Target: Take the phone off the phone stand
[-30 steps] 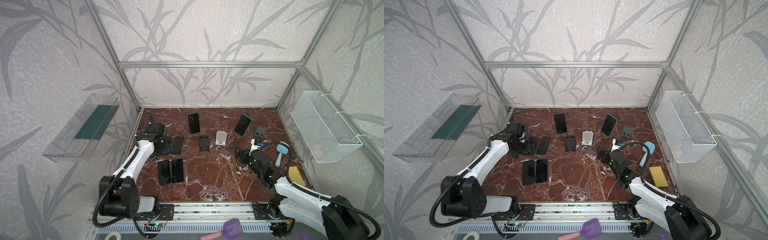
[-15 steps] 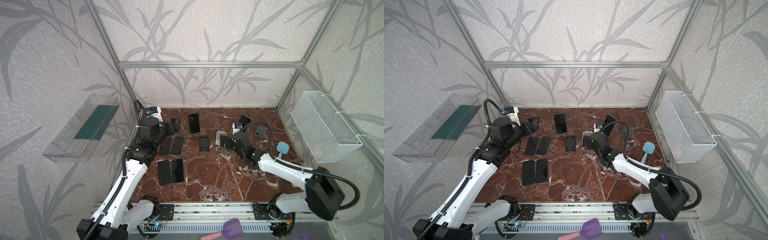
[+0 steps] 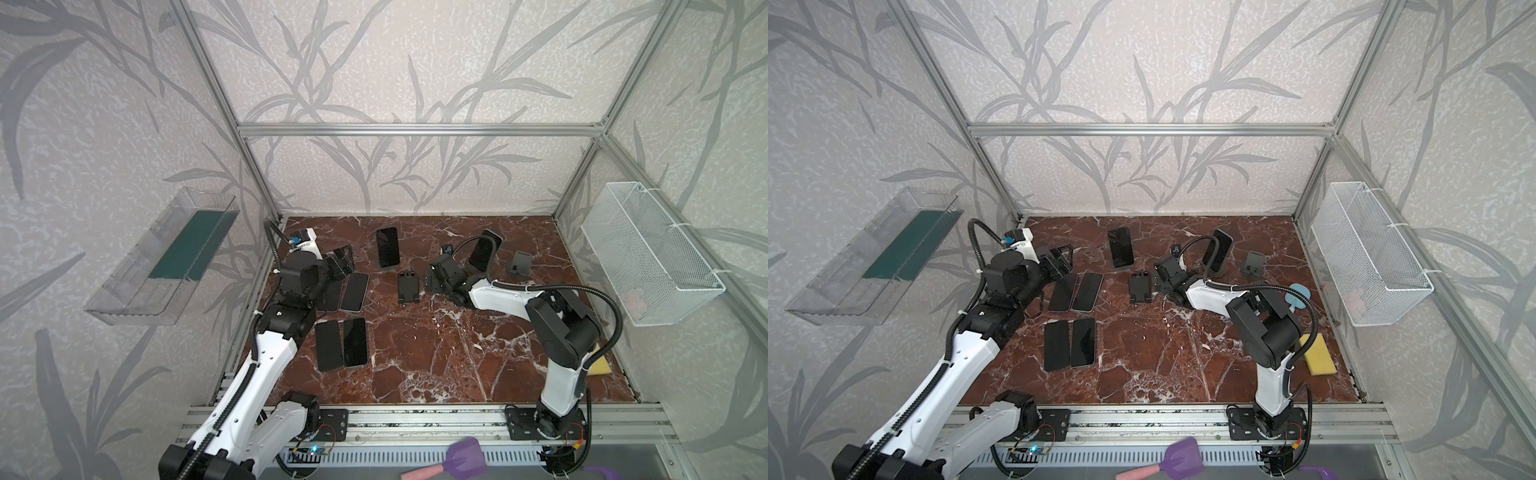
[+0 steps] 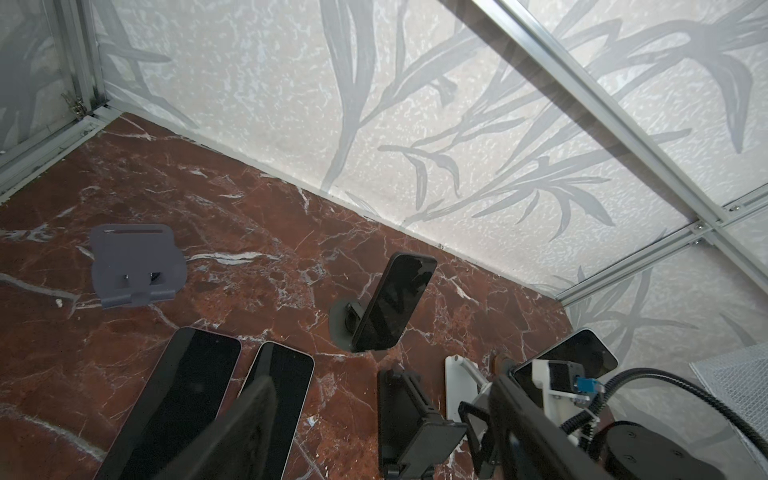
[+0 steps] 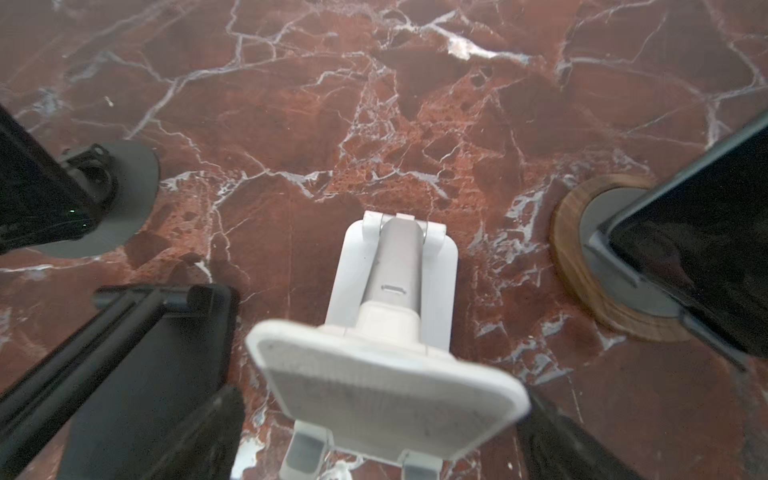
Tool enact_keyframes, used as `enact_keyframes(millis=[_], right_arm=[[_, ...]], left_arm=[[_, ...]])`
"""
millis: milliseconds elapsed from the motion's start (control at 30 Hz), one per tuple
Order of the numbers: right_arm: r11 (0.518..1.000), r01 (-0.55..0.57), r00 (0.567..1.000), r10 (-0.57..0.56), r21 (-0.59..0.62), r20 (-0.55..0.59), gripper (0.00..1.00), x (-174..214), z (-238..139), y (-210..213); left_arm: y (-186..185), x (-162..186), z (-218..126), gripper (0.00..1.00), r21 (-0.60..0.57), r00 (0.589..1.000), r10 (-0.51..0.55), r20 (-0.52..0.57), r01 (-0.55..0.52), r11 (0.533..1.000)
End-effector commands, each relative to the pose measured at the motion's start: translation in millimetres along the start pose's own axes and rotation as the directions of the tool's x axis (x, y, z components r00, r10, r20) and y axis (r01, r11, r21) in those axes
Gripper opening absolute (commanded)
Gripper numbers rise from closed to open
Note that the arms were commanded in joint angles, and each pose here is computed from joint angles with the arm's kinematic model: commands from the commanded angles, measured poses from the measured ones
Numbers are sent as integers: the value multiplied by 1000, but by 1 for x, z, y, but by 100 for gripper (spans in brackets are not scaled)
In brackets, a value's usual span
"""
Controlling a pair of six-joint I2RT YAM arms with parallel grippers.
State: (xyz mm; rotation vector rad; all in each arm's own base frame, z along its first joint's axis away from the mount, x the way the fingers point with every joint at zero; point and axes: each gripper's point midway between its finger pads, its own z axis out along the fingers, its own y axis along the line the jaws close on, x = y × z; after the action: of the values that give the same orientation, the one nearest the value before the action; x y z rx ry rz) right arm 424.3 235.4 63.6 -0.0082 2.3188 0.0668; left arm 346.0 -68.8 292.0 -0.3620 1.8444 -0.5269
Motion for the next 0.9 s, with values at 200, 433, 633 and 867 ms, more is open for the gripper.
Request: enact_keyframes(millis=[200,433,633,867], right_arm=[[998,54,995,-57,40,82,60,-28,6,1],[995,92,984,-87,-27,157,57,-58,16,9],[993,61,990,-47,-101,131,60,-84,63,11],[993,10,996,1,-119,85,75,-108,97,-2]], left_arm=[[-9,-11,-1,79,64,997,-59,40,57,996],[-9,-13,0,79,95,995,-87,44,83,992],[-11,-11,2,78,108,996,-83,36,79,991],[-10,-12,2,78,102,997,-71,44,66,993]])
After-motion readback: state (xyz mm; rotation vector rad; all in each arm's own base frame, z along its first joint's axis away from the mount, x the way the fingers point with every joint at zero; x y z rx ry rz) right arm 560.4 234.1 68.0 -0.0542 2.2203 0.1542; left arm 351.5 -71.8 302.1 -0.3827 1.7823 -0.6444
